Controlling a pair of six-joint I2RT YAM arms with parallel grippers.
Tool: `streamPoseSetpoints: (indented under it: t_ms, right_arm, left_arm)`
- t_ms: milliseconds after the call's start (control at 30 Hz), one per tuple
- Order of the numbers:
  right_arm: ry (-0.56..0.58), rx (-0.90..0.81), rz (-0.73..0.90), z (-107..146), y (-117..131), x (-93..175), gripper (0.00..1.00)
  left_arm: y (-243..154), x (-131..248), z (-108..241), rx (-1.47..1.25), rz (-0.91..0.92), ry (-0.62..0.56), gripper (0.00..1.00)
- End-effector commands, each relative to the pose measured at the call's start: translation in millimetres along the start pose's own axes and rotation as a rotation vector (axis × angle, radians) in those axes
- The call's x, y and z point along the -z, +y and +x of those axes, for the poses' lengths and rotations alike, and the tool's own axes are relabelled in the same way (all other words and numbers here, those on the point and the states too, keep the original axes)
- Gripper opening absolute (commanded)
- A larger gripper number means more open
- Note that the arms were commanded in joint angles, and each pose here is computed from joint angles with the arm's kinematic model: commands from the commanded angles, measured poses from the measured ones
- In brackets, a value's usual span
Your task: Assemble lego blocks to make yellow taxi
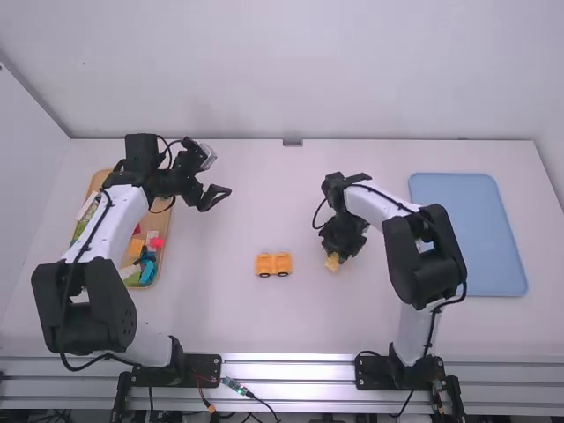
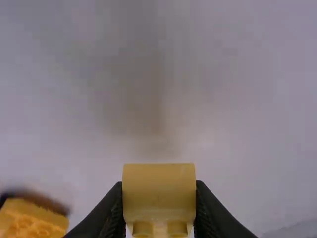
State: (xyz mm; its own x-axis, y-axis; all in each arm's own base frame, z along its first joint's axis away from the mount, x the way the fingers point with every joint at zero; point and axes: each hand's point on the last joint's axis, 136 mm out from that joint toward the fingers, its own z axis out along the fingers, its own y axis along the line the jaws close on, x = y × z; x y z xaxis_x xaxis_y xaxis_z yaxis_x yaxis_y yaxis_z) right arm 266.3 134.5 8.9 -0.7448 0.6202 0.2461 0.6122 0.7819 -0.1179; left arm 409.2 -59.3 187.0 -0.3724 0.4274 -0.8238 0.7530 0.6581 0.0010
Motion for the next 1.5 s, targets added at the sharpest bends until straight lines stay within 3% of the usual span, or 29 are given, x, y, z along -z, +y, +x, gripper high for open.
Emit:
streamPoseSetpoints:
  t_ms: [0, 200, 367, 467, 733, 933, 1200, 1467]
  right_arm:
    - [-0.016, -0.396, 0.057, -5, -16, -6, 0.0]
    - [0.02, -0.571, 0.033, -5, -15, -9, 0.0]
    - [-0.013, -0.445, -0.118, -18, 22, -9, 0.0]
    - [-0.033, -0.403, -0.136, -16, 30, -9, 0.0]
    - [-0.033, -0.478, -0.075, -5, 20, -12, 0.0]
    - [-0.029, -0.351, -0.189, -7, 45, -21, 0.0]
    - [0.074, -0.4, -0.204, -6, 31, -38, 0.0]
    - [0.083, -0.399, -0.197, -7, 26, -39, 0.01]
  left_arm:
    - [-5, 0, 2, 0.024, 0.032, -0.017, 0.99]
    - [-7, 0, -2, 0.018, 0.048, -0.04, 0.99]
    - [-7, 0, -2, 0.02, 0.049, -0.039, 0.99]
    - [-7, 0, -2, 0.02, 0.049, -0.039, 0.99]
    - [-7, 0, -2, 0.02, 0.049, -0.039, 0.99]
    - [-7, 0, -2, 0.02, 0.049, -0.039, 0.99]
    - [-9, 0, 0, 0.029, 0.055, -0.033, 0.99]
    - [-10, 0, 1, 0.034, 0.058, -0.029, 0.99]
